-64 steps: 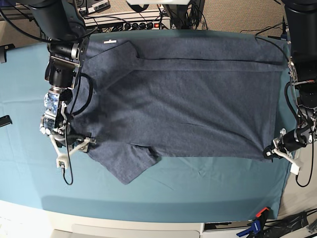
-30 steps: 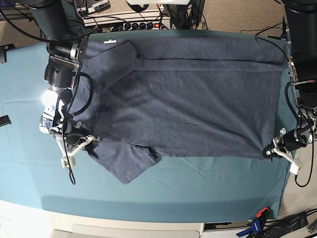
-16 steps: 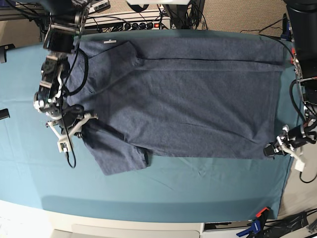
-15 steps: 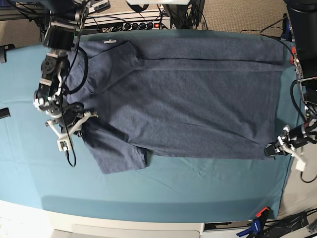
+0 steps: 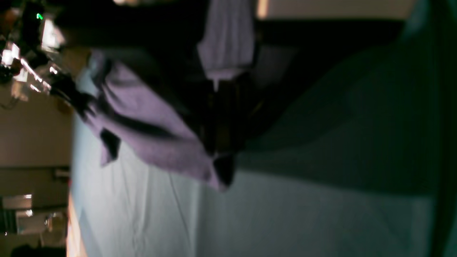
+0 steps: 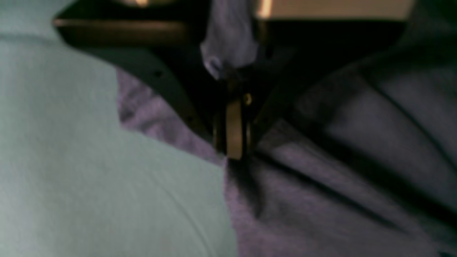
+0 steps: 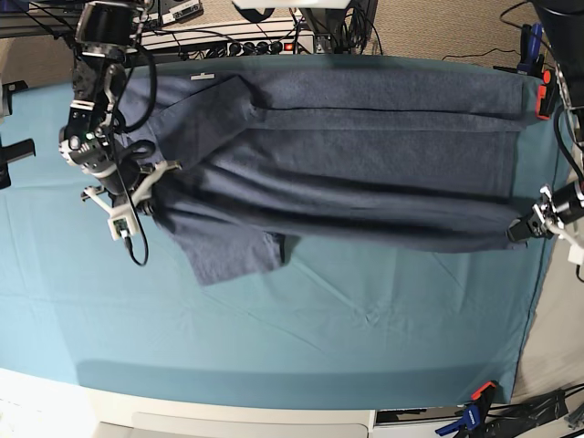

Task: Fold the T-shirt properly
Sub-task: 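Lift the hem and carry it toward the folded collar edge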

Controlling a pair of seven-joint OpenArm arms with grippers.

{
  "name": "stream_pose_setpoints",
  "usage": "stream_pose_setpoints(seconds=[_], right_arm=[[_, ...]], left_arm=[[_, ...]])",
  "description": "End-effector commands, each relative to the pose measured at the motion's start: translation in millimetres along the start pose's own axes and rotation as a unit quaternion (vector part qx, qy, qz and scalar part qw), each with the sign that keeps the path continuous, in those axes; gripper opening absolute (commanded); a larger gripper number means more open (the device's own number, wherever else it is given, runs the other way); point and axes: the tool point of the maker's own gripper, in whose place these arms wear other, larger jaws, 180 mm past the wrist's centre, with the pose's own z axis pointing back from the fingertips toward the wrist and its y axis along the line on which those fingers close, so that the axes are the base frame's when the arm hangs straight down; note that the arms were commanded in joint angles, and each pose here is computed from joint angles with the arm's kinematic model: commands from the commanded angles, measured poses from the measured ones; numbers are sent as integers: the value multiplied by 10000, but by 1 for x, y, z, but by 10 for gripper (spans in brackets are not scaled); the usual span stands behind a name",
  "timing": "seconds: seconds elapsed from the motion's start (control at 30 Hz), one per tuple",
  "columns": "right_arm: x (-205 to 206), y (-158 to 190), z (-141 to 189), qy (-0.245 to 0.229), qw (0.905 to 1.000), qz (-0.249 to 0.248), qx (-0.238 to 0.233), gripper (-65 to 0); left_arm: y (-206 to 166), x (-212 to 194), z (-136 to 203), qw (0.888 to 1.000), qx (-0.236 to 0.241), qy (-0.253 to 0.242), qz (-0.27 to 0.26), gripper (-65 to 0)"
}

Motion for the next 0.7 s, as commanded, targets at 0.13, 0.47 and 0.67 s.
stream_pose_setpoints(seconds=[0.13,0.47,0.67], right_arm=[[-4,-22,13,56,9994,279,-208,-650],[-6,-51,29,-85,9988,-140,-468,-650],[-2,-86,50,-380,9938,-613,-850,-650]], left_arm=[[-7,12,12,9997,-199,-146,26,-650],[-4,3,18,9998,-137,121,-36,-650],[-16,14,19,9993,-213,78,-307,-650]])
